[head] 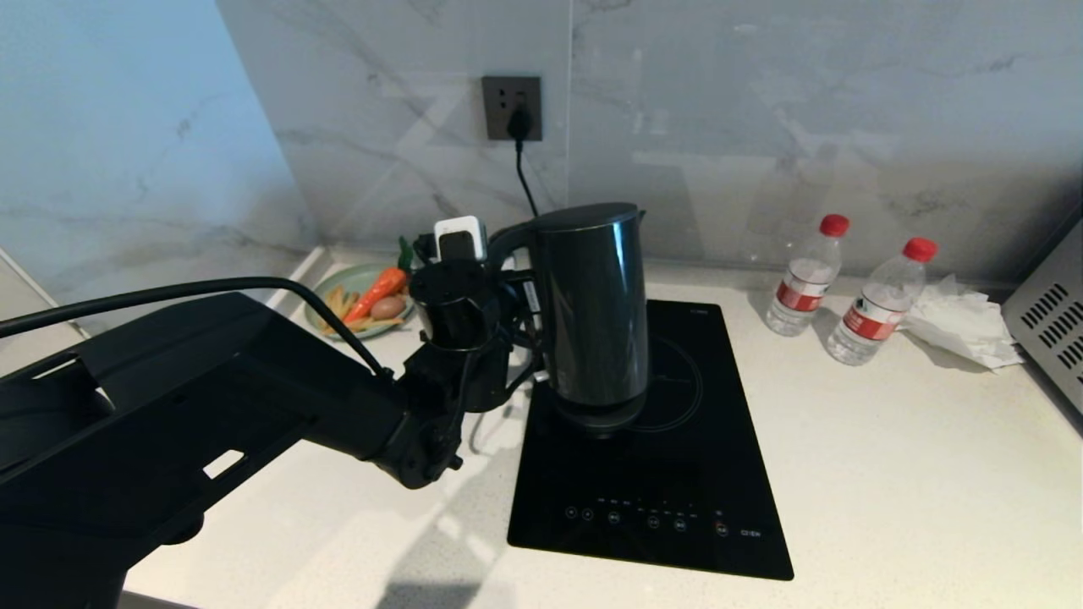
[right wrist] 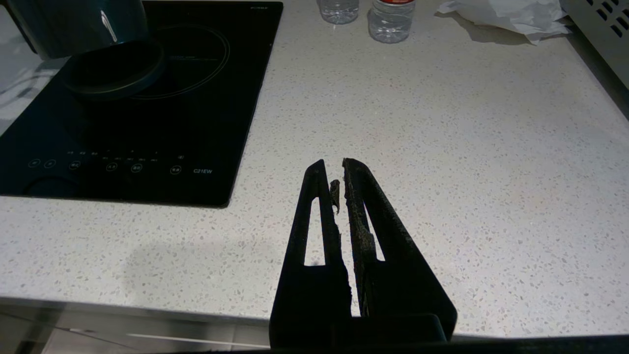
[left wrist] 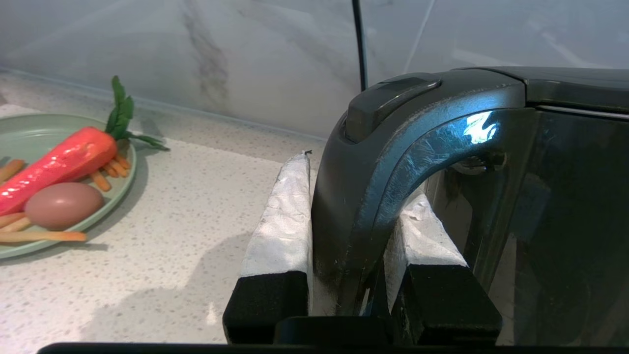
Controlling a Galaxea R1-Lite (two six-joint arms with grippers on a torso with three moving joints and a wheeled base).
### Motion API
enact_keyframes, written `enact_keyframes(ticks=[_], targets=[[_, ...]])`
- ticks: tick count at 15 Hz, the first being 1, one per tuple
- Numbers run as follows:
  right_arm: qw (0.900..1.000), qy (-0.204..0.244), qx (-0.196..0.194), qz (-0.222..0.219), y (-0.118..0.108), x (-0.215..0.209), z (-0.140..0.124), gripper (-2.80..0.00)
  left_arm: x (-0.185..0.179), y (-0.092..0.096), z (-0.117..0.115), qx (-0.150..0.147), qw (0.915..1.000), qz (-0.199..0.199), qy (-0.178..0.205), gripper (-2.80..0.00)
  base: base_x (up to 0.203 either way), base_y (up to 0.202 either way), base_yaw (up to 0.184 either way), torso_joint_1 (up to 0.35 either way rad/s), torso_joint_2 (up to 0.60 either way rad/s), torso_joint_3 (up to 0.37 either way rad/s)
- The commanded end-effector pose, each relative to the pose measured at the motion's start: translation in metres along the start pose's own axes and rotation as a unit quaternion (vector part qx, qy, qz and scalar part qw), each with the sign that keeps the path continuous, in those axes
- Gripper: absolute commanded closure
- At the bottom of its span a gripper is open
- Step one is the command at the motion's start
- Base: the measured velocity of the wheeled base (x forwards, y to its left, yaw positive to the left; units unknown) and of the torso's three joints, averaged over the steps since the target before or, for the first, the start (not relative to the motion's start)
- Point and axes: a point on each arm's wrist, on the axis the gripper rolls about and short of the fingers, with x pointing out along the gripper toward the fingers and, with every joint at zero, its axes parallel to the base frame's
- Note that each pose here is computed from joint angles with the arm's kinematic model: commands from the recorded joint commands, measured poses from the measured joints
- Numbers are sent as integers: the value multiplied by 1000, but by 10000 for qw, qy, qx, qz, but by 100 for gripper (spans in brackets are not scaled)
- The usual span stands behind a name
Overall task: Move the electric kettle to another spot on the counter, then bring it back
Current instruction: Place it on the power base
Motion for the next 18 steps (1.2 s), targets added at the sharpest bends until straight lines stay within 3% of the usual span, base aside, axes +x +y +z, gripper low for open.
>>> enact_keyframes(ticks=[1,9,15,18], targets=[[10000,3,0,1,0,0,0,0,-5,2,7,-43,10000,-12,-57,0,0,0,0,0,0,0],[10000,-3,0,0,0,0,0,0,-21,-12,-2,-13,9996,-235,137,0,0,0,0,0,0,0],[10000,-3,0,-5,0,0,0,0,-26,-9,-14,87,9993,-240,291,0,0,0,0,0,0,0],[10000,1,0,-6,0,0,0,0,-35,-5,-19,183,9993,-302,132,0,0,0,0,0,0,0]])
